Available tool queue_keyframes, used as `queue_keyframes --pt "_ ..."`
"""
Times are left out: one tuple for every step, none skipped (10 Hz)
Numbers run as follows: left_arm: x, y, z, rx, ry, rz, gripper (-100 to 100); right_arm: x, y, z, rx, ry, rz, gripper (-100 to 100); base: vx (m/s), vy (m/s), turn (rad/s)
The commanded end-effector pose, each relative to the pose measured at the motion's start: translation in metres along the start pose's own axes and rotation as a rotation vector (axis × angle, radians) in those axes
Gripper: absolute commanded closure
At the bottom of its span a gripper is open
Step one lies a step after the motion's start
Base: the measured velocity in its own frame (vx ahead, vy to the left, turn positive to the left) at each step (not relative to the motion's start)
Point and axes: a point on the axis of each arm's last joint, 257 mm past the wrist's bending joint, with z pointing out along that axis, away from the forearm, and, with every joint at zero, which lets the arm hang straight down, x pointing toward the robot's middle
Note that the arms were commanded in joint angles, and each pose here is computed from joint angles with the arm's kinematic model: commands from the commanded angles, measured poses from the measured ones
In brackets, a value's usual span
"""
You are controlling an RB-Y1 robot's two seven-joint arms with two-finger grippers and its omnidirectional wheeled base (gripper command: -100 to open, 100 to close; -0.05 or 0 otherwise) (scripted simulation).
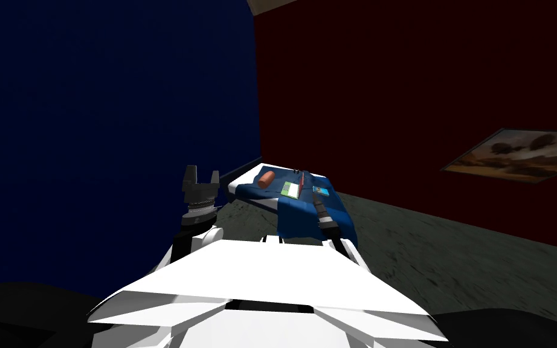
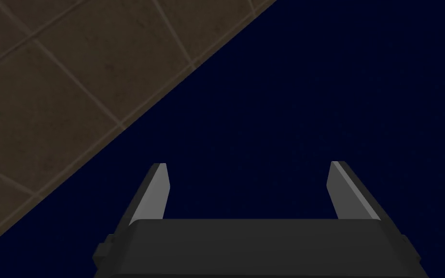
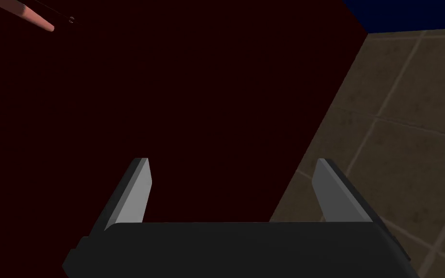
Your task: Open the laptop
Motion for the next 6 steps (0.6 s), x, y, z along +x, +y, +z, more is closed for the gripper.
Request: queue_keyframes --pt "0.000 0.000 0.000 0.000 0.000 0.000 0 0.013 -0.030 -0.007 0.076 0.059 -0.072 -100 0.003 0.088 0.040" --pt "0.000 0.000 0.000 0.000 0.000 0.000 0 0.023 -0.056 -0.012 0.136 0.103 -0.121 -100 -0.016 0.104 0.082" --pt "0.000 0.000 0.000 0.000 0.000 0.000 0 0.024 -0.056 -0.012 0.135 0.107 -0.131 -100 -0.013 0.086 0.040" --pt "0.000 0.000 0.000 0.000 0.000 0.000 0 0.033 -0.081 -0.020 0.194 0.150 -0.183 -100 -0.004 0.100 0.077" --pt "0.000 0.000 0.000 0.000 0.000 0.000 0 0.033 -0.081 -0.020 0.193 0.154 -0.193 -100 -0.006 0.084 0.047" --pt "0.000 0.000 0.000 0.000 0.000 0.000 0 0.040 -0.105 -0.028 0.247 0.196 -0.248 -100 -0.002 0.099 0.089"
